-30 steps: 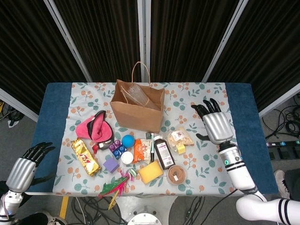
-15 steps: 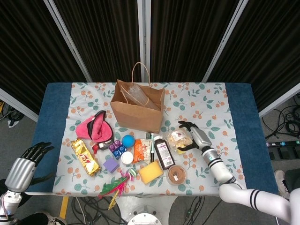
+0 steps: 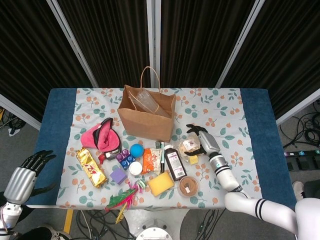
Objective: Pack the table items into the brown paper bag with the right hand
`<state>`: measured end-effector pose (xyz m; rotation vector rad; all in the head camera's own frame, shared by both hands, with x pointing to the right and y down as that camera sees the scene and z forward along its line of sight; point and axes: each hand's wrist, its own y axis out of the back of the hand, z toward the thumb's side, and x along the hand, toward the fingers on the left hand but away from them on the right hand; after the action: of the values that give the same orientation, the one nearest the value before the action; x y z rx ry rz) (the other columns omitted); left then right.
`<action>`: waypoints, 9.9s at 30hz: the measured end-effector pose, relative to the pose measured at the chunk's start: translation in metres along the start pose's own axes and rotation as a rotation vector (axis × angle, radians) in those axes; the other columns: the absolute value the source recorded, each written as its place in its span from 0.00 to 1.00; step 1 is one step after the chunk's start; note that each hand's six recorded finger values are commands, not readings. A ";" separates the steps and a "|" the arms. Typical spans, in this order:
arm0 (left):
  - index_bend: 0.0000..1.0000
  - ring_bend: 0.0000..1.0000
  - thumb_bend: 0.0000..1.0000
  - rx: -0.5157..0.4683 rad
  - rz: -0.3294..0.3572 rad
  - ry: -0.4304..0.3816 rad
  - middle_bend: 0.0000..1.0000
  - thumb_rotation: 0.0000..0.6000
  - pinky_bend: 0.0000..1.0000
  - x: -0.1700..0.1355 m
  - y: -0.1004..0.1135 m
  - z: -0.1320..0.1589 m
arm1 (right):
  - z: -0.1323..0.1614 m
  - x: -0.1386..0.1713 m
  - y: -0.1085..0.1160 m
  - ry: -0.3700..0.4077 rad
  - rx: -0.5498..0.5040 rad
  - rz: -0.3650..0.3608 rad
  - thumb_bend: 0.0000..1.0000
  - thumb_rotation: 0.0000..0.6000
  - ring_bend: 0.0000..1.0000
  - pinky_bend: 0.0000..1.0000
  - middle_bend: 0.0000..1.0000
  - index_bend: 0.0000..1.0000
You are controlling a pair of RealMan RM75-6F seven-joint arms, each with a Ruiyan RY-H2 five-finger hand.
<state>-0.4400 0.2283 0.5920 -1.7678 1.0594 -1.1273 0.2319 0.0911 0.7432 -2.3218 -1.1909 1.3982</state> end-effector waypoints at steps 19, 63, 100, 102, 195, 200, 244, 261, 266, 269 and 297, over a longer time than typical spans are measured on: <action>0.26 0.17 0.11 0.002 0.002 0.008 0.27 1.00 0.25 0.000 -0.001 -0.003 | -0.019 -0.002 -0.016 -0.122 0.110 0.000 0.09 1.00 0.18 0.00 0.35 0.35; 0.26 0.17 0.11 -0.009 0.017 0.019 0.27 1.00 0.25 0.000 0.006 -0.004 | 0.239 -0.005 0.103 0.299 -0.005 -0.487 0.26 1.00 0.32 0.03 0.50 0.58; 0.26 0.17 0.11 -0.014 0.032 0.008 0.27 1.00 0.25 0.005 0.008 0.000 | 0.222 -0.003 0.117 0.316 0.102 -0.481 0.07 1.00 0.00 0.00 0.19 0.14; 0.26 0.17 0.11 -0.015 0.027 0.006 0.27 1.00 0.25 0.004 0.006 0.001 | 0.216 0.000 0.123 0.308 0.110 -0.508 0.08 1.00 0.00 0.00 0.19 0.14; 0.26 0.17 0.11 -0.004 0.064 0.019 0.27 1.00 0.25 0.005 0.012 -0.001 | 0.046 0.157 -0.048 0.108 0.687 0.295 0.00 1.00 0.00 0.00 0.12 0.11; 0.26 0.17 0.11 -0.004 0.069 0.024 0.27 1.00 0.25 0.005 0.014 -0.004 | 0.050 0.149 -0.058 0.134 0.694 0.276 0.00 1.00 0.00 0.00 0.12 0.11; 0.26 0.17 0.11 -0.028 0.068 0.020 0.27 1.00 0.25 0.007 0.016 -0.001 | 0.251 0.119 0.103 0.443 0.469 -0.451 0.21 1.00 0.26 0.00 0.44 0.51; 0.26 0.17 0.11 -0.023 0.070 0.026 0.27 1.00 0.25 0.013 0.018 -0.003 | 0.263 0.017 0.101 0.284 0.523 -0.579 0.22 1.00 0.26 0.00 0.43 0.51; 0.26 0.17 0.11 -0.026 0.061 0.031 0.27 1.00 0.25 0.012 0.015 -0.005 | 0.257 0.009 0.087 0.275 0.511 -0.510 0.14 1.00 0.10 0.00 0.25 0.32; 0.26 0.17 0.11 -0.027 0.057 0.034 0.27 1.00 0.25 0.010 0.014 -0.005 | 0.258 0.009 0.083 0.290 0.518 -0.463 0.08 1.00 0.01 0.00 0.16 0.18; 0.26 0.17 0.11 -0.030 0.049 0.017 0.27 1.00 0.25 0.012 0.012 0.001 | 0.118 0.088 0.101 0.098 0.592 -0.277 0.05 1.00 0.17 0.00 0.33 0.32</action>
<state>-0.4390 0.2134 0.5848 -1.7488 1.1296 -1.1036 0.2118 0.0594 0.5685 -1.7252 -0.8718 1.2963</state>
